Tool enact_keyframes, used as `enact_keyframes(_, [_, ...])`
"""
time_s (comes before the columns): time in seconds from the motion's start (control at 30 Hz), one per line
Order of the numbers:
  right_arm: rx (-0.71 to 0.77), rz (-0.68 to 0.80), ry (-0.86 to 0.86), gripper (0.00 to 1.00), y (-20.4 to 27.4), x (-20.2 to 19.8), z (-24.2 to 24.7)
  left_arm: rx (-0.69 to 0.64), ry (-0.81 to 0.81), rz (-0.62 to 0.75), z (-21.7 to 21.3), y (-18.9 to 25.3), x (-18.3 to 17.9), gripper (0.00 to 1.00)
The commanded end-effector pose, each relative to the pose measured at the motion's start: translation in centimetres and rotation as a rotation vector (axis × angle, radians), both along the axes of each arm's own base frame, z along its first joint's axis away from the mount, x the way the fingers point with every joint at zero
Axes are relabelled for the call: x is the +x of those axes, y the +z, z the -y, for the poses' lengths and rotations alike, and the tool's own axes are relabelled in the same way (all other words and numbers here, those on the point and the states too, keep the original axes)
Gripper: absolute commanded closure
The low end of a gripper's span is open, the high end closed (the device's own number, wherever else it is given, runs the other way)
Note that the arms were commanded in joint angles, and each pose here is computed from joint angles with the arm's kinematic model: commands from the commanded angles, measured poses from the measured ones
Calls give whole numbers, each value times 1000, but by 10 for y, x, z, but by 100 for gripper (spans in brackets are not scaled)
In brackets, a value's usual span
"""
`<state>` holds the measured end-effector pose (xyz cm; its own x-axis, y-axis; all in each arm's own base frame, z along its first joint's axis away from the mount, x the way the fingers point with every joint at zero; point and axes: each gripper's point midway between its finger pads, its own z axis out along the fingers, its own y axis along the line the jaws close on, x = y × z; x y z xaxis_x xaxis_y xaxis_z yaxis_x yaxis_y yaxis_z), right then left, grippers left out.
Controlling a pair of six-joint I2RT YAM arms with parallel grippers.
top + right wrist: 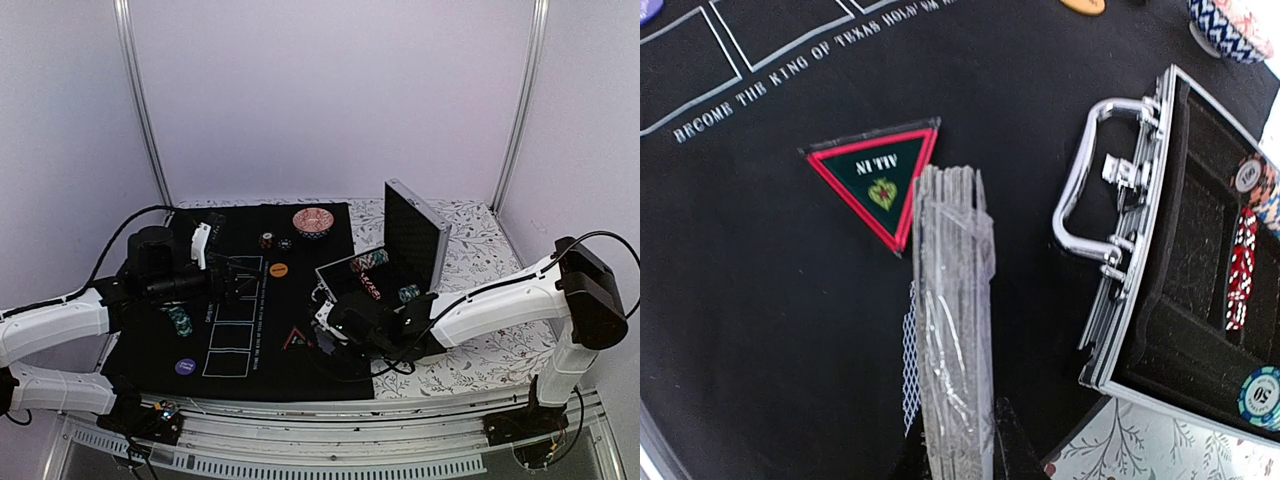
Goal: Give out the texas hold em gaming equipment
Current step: Adjust the face-down deck piles on the poker table mat.
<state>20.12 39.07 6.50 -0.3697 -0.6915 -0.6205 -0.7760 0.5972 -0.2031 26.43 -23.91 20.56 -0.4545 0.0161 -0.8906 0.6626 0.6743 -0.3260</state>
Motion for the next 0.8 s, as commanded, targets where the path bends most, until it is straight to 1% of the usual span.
enact_keyframes(0.0, [22, -25, -38, 97, -13, 0, 1, 12, 14, -14, -3, -5, 2, 17])
enact_keyframes(0.17, [20, -31, -43, 95, -18, -5, 4, 14, 12, -16, -3, -6, 2, 17])
enact_keyframes(0.3, [49, -64, -4, 84, -18, -15, 0, 19, 13, -17, -3, -6, 3, 17])
enact_keyframes(0.37, [61, -80, 14, 82, -19, -19, -2, 20, 12, -18, -3, -7, 3, 17])
enact_keyframes(0.4, [63, -87, 20, 77, -19, -21, -3, 22, 13, -18, -3, -7, 3, 17])
enact_keyframes(0.47, [63, -91, 27, 74, -20, -21, -4, 23, 14, -18, -3, -7, 4, 17])
enact_keyframes(0.57, [58, -95, 31, 73, -24, -22, -5, 27, 14, -21, -3, -8, 4, 17])
enact_keyframes(0.77, [46, -79, 18, 72, -28, -17, -6, 30, 9, -31, -3, -10, 4, 16])
